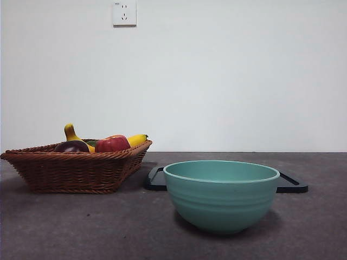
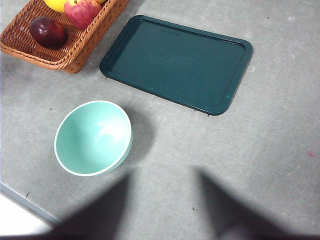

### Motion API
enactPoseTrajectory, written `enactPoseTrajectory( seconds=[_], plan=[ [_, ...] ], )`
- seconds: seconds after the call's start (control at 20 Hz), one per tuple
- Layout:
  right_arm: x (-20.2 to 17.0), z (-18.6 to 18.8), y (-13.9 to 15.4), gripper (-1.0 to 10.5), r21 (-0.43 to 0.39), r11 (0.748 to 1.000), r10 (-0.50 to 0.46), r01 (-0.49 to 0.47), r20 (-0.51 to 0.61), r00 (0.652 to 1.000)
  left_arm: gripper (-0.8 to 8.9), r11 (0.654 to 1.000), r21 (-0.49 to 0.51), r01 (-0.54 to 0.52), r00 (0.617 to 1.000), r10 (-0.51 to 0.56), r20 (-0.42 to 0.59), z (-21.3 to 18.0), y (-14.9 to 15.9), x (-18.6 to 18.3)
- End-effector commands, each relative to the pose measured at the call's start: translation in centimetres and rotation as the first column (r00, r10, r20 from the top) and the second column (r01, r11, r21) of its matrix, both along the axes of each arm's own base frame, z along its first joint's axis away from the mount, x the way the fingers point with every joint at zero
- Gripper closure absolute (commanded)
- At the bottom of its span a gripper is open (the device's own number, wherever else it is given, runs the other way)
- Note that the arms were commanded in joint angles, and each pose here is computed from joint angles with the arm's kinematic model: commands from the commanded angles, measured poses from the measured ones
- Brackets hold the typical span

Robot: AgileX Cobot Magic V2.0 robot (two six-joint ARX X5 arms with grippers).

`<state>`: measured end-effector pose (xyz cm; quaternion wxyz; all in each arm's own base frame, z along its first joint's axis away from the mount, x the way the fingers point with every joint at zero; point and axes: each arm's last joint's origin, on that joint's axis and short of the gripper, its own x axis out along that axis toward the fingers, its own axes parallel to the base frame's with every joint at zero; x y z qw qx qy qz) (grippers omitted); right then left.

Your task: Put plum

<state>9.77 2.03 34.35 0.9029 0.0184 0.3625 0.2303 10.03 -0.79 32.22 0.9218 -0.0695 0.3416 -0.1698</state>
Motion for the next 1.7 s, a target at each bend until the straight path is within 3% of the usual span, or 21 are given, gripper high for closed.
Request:
enactPoseTrajectory(
  seconds=[0.05,0.6,0.85,1.1,1.4,1.7],
  plan=[
    [0.0,0.6,0.0,5.2,0.002,1.0,0.006,-0.006,0.024,1.0,3.4,1.0,-0.002,0.005,1.0,-0.004,0.028,0.7,0.0,0.0],
    [0.1,0.7,0.1,5.2,0.012,1.0,-0.001,0.001,0.03,1.0,3.46,1.0,-0.024,0.011,1.0,-0.011,0.029,1.5,-0.3,1.7],
    [0.1,0.7,0.1,5.2,0.014,1.0,-0.002,0.002,0.03,1.0,3.49,0.998,-0.022,0.054,0.999,-0.054,0.004,3.1,-1.4,6.1],
    [0.1,0.7,0.1,5.2,0.02,1.0,-0.005,0.005,0.028,1.0,3.49,0.995,0.047,0.087,0.994,-0.084,-0.063,3.2,-3.9,11.9],
    [0.1,0.7,0.1,5.2,0.02,1.0,-0.005,0.005,0.03,1.0,3.49,0.985,0.132,0.11,0.983,-0.088,-0.164,-0.1,-7.1,18.3],
    [0.1,0.7,0.1,5.2,0.02,1.0,-0.005,0.005,0.03,1.0,3.49,0.974,0.178,0.139,0.951,-0.081,-0.297,-5.5,-8.7,22.0]
  ],
)
